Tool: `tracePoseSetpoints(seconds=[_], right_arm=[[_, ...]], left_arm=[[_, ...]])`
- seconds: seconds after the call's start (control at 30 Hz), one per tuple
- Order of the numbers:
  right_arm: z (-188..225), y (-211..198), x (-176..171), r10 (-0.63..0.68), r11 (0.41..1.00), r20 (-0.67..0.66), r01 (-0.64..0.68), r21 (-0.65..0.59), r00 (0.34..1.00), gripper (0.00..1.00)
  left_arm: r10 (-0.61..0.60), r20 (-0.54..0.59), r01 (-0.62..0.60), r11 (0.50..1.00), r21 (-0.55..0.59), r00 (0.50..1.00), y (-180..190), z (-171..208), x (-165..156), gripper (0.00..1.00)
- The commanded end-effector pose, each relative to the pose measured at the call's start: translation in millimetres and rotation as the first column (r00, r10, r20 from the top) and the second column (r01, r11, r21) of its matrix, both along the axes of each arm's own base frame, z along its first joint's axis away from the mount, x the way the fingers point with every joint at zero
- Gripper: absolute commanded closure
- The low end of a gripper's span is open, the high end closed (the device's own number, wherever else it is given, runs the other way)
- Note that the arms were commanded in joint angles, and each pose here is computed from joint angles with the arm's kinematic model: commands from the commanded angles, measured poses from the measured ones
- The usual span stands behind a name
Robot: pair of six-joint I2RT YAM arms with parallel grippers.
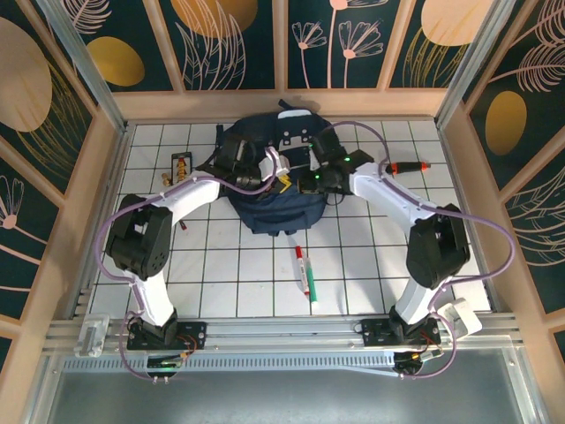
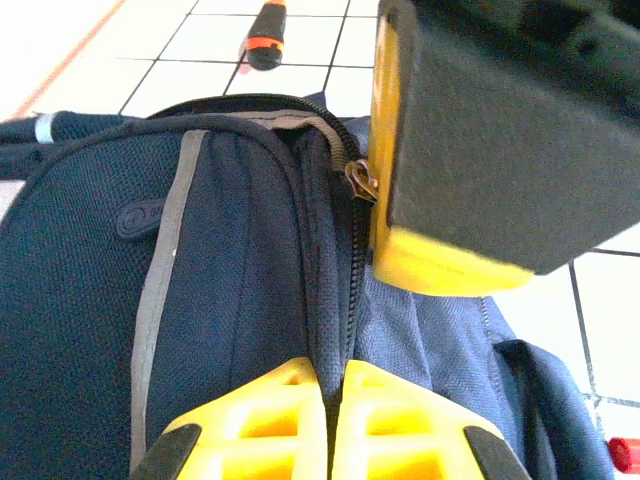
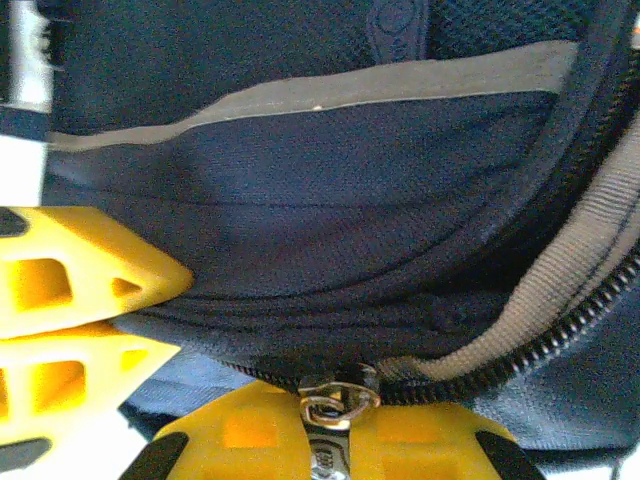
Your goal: Pack books, pencil case, and school supplies into a backpack
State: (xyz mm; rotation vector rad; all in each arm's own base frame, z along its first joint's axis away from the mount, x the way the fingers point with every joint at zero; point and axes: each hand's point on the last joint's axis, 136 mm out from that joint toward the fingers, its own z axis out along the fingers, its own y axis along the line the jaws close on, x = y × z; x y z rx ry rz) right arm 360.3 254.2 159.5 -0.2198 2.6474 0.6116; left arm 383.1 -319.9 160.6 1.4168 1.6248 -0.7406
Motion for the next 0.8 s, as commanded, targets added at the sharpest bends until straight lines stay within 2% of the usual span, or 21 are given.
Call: tracePoseSetpoints(seconds=[0.0,0.2,0.27,0.33,0.47,0.6,0.67,0.77], right_arm=[[23.0,-44.7,12.1,-0.028,0.993,0.019,0.026,0.113,0.999,1.00],[19.0,-59.5,12.5,0.046,0.968,-0.056,-0.031,0.249,0.997,1.00],[22.0,-56.4,10.3,0.084,0.957,-0.059,-0.064,0.283,0.995,0.93],[23.7,-61.5,14.9,0.059,0.967,-0.026,-0.051,0.251,0.998,0.90],[13.3,-87.1,30.1,-0.049,0.994,0.011,0.048,0.101,0.999,0.99],[23.6,-65.1,26.2,0.022,0.997,0.099,-0.029,0.067,0.995,0.89],[33.9,-46.4,18.1,0.076,0.995,0.160,-0.086,0.054,0.984,0.76],[40.7,-23.5,1.9,0.125,0.991,0.210,-0.134,0.030,0.970,0.67]], left_arm=[[-0.017,0.038,0.014,0.998,0.068,0.999,19.5,-6.5,-8.9,1.00],[0.002,0.088,-0.016,0.988,0.152,0.996,30.6,-18.8,-5.4,1.00],[0.008,0.090,-0.023,0.987,0.157,0.996,32.3,-19.6,-6.3,1.00],[0.007,0.092,-0.020,0.990,0.141,0.996,31.6,-16.5,-8.5,1.00],[0.011,0.109,-0.023,0.994,0.105,0.994,30.3,-9.9,-11.4,1.00],[-0.004,0.088,-0.001,0.998,0.057,0.996,24.5,-0.1,-14.1,1.00],[0.000,0.077,-0.003,0.999,0.046,0.997,22.6,2.7,-13.0,1.00],[0.008,0.056,-0.010,0.999,0.034,0.998,20.9,6.0,-11.8,1.00]])
